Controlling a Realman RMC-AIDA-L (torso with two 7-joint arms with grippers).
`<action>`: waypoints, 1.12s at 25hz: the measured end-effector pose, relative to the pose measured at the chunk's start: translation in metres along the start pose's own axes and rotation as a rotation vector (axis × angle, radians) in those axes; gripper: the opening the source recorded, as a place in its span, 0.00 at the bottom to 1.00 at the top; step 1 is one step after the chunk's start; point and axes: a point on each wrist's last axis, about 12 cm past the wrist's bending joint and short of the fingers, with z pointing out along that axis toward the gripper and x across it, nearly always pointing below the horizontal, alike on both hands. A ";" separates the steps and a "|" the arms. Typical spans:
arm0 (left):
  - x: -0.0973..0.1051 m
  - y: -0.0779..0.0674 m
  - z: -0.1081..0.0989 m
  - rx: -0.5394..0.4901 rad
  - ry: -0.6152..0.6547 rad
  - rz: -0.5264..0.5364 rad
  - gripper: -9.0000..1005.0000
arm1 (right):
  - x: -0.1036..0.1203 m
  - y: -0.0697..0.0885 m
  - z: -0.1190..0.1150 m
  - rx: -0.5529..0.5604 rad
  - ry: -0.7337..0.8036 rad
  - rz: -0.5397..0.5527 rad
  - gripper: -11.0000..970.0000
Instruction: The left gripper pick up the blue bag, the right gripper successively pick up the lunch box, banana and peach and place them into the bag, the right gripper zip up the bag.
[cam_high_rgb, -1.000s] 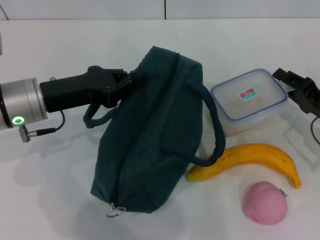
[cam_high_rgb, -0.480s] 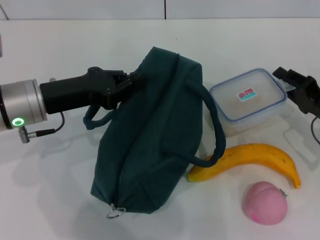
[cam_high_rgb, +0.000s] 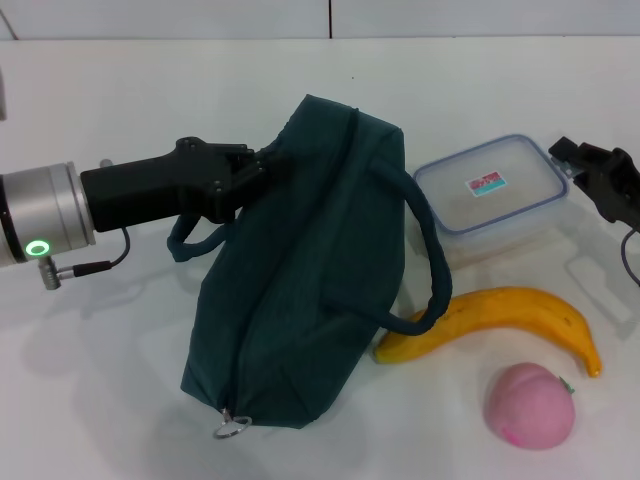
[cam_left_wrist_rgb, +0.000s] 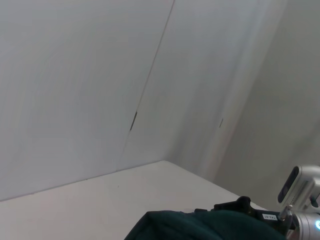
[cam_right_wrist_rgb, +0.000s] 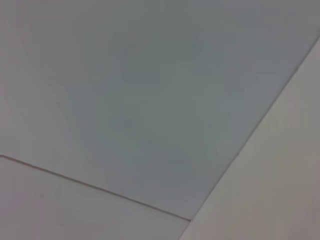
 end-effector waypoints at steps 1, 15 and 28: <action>0.000 0.000 0.000 0.000 -0.001 0.001 0.05 | 0.000 0.000 0.000 -0.002 -0.001 -0.007 0.16; -0.006 -0.002 -0.002 0.003 -0.117 -0.023 0.05 | -0.009 0.004 -0.007 -0.047 -0.058 -0.288 0.12; -0.001 -0.007 -0.002 0.034 -0.136 -0.012 0.05 | -0.030 0.038 -0.007 -0.275 -0.108 -0.673 0.13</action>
